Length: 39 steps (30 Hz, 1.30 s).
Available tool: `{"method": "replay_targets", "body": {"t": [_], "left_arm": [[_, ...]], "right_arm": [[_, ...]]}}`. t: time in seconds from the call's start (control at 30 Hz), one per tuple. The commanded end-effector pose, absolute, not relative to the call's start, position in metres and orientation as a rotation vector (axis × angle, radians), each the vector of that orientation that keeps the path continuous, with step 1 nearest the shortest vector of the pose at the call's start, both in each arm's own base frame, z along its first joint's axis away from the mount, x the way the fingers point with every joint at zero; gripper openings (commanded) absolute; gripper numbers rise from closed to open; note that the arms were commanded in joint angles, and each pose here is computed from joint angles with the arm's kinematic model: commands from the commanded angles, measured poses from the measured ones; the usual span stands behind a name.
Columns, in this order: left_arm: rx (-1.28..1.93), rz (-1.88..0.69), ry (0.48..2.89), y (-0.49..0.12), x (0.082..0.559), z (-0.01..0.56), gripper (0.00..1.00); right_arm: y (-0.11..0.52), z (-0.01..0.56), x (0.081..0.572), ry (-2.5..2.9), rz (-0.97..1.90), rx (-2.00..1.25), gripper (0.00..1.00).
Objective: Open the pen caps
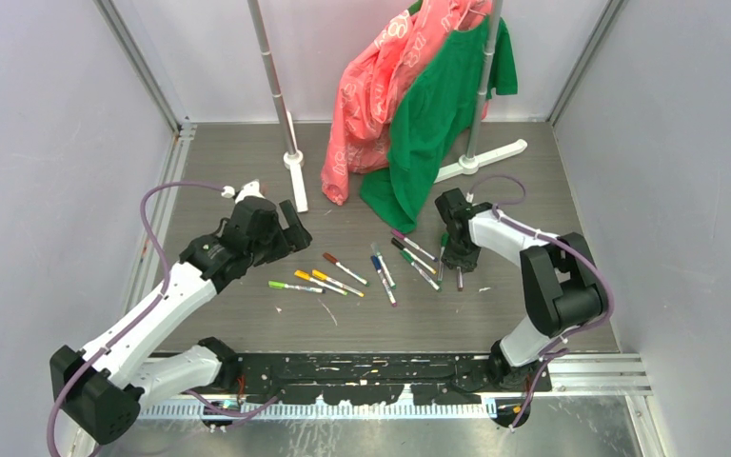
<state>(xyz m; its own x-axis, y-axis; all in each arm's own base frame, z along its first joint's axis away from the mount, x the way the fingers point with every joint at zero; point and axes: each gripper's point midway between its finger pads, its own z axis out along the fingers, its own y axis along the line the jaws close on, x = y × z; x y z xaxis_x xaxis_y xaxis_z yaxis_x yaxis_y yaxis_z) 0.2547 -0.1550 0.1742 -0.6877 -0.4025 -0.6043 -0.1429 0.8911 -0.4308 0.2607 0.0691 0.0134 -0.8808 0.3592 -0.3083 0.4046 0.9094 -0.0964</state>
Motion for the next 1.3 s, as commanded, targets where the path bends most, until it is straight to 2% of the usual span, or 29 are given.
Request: {"method": "replay_targets", "body": {"t": [0.0,0.23,0.3,0.4,0.47,0.9,1.27], "left_arm": [[-0.369,-0.521,2.249,-0.157,0.253,0.205,0.86],[-0.356,-0.535,2.256,-0.158,0.25,0.208,0.86],[-0.357,-0.538,2.259,-0.159,0.25,0.207,0.86],[-0.355,-0.546,2.265,-0.161,0.251,0.205,0.86],[-0.352,-0.548,2.273,-0.162,0.25,0.203,0.86],[-0.287,-0.667,2.26,-0.187,0.26,0.211,0.88],[-0.196,-0.953,2.224,-0.236,0.27,0.225,0.91]], "right_arm": [[0.066,-0.017,0.209,2.949,-0.282,0.646,0.36],[0.066,-0.017,0.202,2.931,-0.265,0.685,0.25],[0.066,-0.016,0.2,2.928,-0.258,0.685,0.19],[0.068,-0.015,0.198,2.926,-0.242,0.683,0.06],[0.069,-0.011,0.199,2.914,-0.236,0.678,0.02],[0.081,0.059,0.212,2.788,-0.171,0.453,0.01],[0.136,0.116,0.195,2.732,0.191,0.154,0.01]]}}
